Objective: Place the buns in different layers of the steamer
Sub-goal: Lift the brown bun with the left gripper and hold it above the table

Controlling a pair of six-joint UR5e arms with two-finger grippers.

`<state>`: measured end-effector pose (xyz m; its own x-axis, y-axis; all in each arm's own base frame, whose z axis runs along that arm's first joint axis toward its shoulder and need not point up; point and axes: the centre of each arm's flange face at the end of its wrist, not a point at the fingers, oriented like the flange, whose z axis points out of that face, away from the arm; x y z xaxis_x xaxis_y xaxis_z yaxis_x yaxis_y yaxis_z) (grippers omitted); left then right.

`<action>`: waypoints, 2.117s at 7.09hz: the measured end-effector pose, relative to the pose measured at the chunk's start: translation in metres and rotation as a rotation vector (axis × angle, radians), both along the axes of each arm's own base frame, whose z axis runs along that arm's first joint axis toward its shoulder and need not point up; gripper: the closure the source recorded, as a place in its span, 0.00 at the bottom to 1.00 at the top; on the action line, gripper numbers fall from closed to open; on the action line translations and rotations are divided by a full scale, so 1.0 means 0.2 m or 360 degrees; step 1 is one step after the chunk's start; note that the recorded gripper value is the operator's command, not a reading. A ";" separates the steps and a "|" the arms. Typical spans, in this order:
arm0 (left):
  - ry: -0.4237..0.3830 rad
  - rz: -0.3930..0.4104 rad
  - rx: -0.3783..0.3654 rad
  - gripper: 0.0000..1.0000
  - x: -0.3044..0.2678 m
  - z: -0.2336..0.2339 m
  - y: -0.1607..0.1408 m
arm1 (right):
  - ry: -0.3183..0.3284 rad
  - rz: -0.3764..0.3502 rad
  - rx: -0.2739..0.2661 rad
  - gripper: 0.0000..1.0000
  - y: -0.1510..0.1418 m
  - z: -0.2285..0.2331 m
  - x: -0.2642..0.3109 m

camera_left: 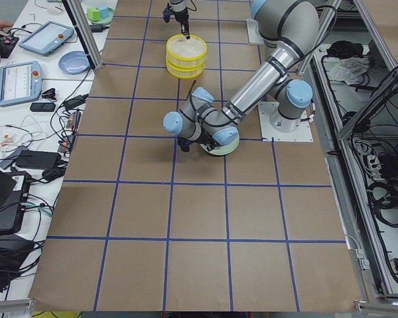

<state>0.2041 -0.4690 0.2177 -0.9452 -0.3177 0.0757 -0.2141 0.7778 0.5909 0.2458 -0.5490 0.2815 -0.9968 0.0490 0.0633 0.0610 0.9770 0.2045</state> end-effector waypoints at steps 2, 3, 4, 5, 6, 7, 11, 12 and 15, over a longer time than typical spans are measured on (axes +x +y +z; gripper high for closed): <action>-0.0034 0.0015 -0.0095 1.00 -0.12 0.32 -0.14 | -0.0008 -0.0024 -0.0010 1.00 -0.01 0.02 0.02; -0.0093 0.0039 -0.0135 1.00 -0.24 0.44 -0.20 | -0.0005 -0.0025 0.0002 1.00 -0.02 0.00 0.02; -0.0144 0.0086 -0.0170 1.00 -0.38 0.53 -0.24 | -0.0002 -0.0027 0.0031 1.00 -0.02 -0.02 0.02; -0.0184 0.0142 -0.0205 1.00 -0.53 0.60 -0.26 | -0.0007 -0.0030 0.0072 1.00 -0.01 -0.04 0.03; -0.0213 0.0169 -0.0247 1.00 -0.66 0.67 -0.27 | -0.0017 -0.0032 0.0109 1.00 0.00 -0.07 0.03; -0.0237 0.0192 -0.0287 1.00 -0.77 0.72 -0.28 | -0.0020 -0.0032 0.0136 1.00 0.00 -0.09 0.03; -0.0259 0.0325 -0.0435 1.00 -1.03 0.90 -0.28 | -0.0042 -0.0047 0.0155 1.00 0.07 0.05 0.02; -0.0259 0.0350 -0.0482 1.00 -1.05 0.98 -0.28 | -0.0055 -0.0048 0.0151 1.00 0.11 0.13 0.02; -0.0285 0.0393 -0.0570 1.00 -1.12 1.14 -0.25 | -0.0055 -0.0120 0.0148 1.00 0.06 0.13 0.04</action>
<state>-0.0191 -0.5193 0.4455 -0.8527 -0.5185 0.0643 -0.4926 0.8389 0.2316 0.2538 -0.5367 0.3076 -0.9922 0.1194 0.0368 0.1249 0.9466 0.2971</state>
